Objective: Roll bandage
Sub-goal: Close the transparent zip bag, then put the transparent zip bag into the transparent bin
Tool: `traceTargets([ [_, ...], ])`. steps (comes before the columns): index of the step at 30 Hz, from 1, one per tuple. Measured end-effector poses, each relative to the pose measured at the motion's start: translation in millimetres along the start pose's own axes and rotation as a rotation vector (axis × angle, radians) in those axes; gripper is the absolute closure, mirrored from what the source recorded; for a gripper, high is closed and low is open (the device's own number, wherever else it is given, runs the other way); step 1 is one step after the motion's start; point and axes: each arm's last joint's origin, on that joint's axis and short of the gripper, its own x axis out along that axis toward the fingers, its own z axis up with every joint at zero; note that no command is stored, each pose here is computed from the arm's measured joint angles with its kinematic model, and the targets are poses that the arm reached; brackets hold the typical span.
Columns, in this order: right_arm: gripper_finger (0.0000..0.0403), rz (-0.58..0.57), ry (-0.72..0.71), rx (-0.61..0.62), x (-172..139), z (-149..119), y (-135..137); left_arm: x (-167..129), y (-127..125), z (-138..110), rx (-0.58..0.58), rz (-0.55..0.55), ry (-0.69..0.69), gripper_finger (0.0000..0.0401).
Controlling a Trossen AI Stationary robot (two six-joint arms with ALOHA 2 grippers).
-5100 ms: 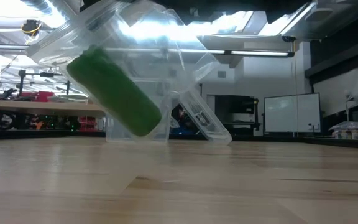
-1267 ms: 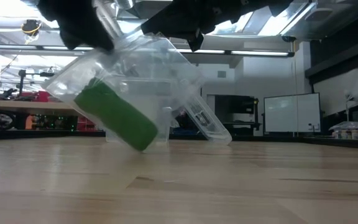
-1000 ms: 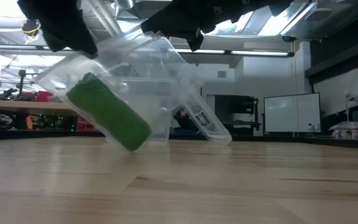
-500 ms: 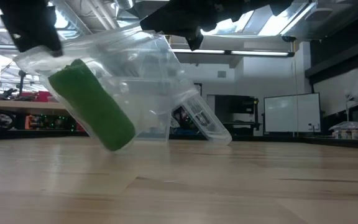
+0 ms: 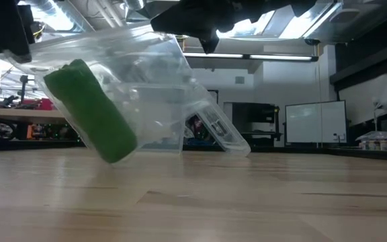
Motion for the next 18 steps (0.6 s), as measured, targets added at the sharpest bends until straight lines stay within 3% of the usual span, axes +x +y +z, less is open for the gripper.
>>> traceTargets([
  [3, 0.0403, -0.002, -0.009, 0.001, 0, 1, -1, 1, -2, 3, -0.019, -0.009, -0.071, 0.0361],
  [10, 0.0403, 0.001, -0.007, 0.002, -2, 2, -1, 3, -1, 9, 0.055, 0.013, -0.146, 0.0282],
  [18, 0.0403, 0.029, -0.008, 0.005, -1, 2, 1, 7, 2, 19, 0.062, 0.048, -0.19, 0.0239],
])
